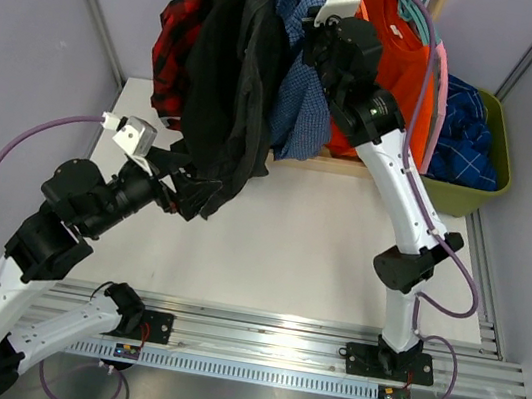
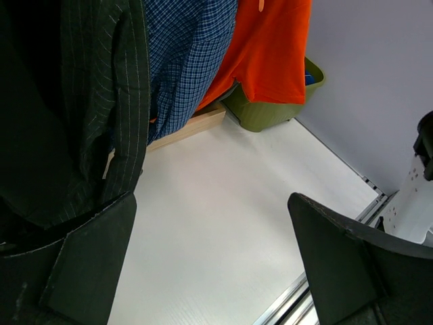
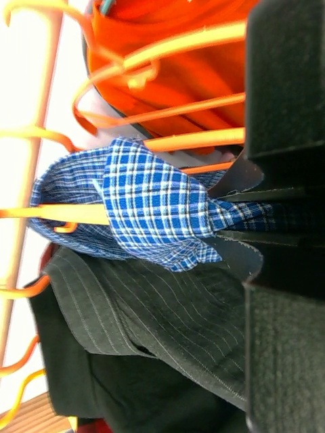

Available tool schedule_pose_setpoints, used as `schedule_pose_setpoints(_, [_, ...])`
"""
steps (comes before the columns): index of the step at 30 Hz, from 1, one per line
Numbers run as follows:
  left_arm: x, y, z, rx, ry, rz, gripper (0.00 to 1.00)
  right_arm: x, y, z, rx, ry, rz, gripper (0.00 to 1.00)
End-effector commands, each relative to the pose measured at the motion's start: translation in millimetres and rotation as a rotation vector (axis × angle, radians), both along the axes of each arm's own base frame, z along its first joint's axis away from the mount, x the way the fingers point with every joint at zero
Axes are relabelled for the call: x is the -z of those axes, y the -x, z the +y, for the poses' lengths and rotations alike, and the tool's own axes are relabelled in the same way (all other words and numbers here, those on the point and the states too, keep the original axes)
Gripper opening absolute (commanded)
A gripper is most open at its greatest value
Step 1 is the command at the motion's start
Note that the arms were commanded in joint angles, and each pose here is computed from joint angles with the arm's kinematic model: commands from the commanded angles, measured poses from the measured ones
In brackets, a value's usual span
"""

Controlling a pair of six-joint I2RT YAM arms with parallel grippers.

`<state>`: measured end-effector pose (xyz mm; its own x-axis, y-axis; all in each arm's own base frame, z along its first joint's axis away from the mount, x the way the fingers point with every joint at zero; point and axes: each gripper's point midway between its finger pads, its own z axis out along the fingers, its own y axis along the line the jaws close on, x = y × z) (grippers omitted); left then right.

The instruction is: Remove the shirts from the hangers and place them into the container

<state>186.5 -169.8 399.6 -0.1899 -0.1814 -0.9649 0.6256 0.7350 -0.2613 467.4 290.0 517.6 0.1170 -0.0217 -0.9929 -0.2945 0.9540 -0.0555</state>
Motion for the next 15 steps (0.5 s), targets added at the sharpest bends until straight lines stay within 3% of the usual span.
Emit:
schedule_pose_setpoints(1, [-12, 6, 10, -0.025, 0.033, -0.039, 0.99, -77, 25, -16, -0.04, -0.162, -0.166, 0.0])
schedule_pose_setpoints(5, [-12, 4, 11, -0.033, 0.022, -0.045, 0.99, -72, 64, -22, -0.119, -0.127, -0.099, 0.0])
schedule_pose_setpoints(10, [-20, -3, -3, 0.004, 0.029, -0.05, 0.99, -47, 147, -50, -0.173, -0.062, -0.016, 0.0])
schedule_pose_setpoints(11, [-22, -5, -5, 0.007, 0.032, -0.051, 0.99, -59, 179, -63, -0.205, -0.092, -0.038, 0.0])
schedule_pose_setpoints(15, [-30, -16, -18, 0.029, 0.04, -0.051, 0.99, -12, 213, -77, -0.25, -0.077, 0.096, 0.0])
